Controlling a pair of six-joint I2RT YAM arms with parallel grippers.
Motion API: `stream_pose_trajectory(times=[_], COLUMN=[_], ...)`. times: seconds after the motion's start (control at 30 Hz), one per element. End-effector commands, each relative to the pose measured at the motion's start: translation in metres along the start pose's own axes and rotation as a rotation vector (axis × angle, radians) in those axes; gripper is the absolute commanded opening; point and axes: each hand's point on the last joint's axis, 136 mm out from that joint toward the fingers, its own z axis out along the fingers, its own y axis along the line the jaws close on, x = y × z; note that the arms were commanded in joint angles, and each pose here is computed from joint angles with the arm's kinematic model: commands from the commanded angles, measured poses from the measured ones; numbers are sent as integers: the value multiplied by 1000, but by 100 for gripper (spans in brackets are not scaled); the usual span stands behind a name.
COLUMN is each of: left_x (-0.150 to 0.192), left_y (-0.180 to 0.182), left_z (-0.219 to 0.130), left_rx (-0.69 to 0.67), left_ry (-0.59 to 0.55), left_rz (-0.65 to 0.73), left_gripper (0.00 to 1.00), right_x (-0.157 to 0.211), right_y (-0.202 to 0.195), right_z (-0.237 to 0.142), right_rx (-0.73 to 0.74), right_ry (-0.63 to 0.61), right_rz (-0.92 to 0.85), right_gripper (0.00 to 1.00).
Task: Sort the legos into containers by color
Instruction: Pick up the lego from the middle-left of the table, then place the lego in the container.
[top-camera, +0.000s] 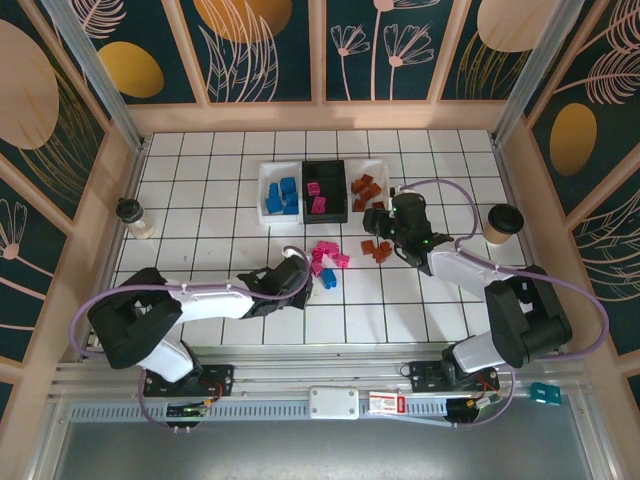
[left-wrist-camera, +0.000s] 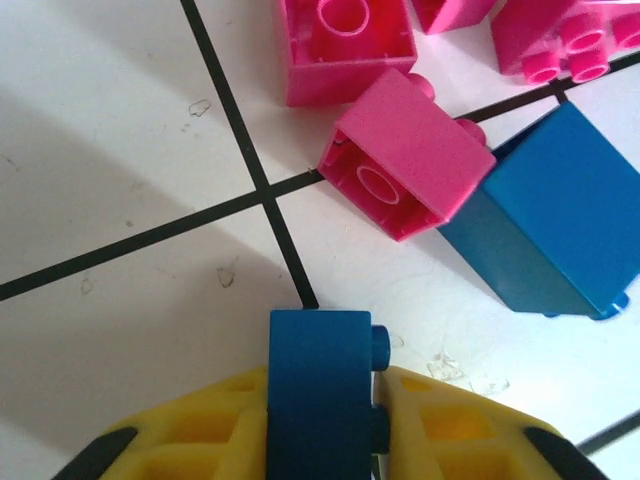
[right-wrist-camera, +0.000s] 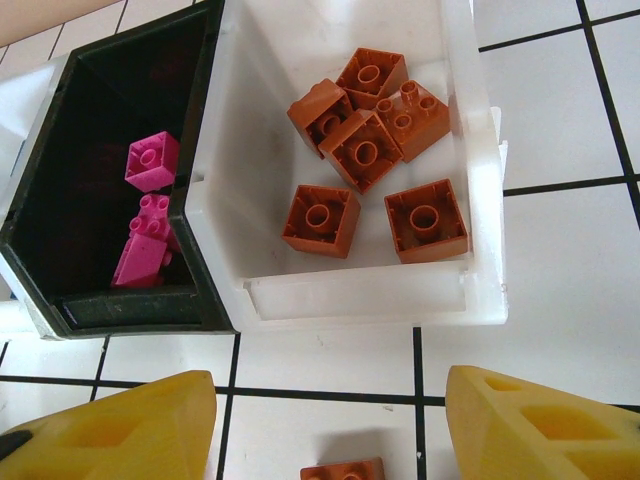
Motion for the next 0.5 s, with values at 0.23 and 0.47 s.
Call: stream_pose_trajectory(times=[0.23,0.47], left_x=[-77,-169], left_y=[10,62], left_z=[-45,-62], left_rx=[-69,-224], left_ry=[-192,-374], left_rz=[-72,-188], left_gripper=[4,0], right_x=[-9,-8], right_y=[-2,-2], right_z=[-12,-17], right_rx=[-14,-25], right_ry=[-54,-61], right_rz=[27,33], right_gripper=[63,63])
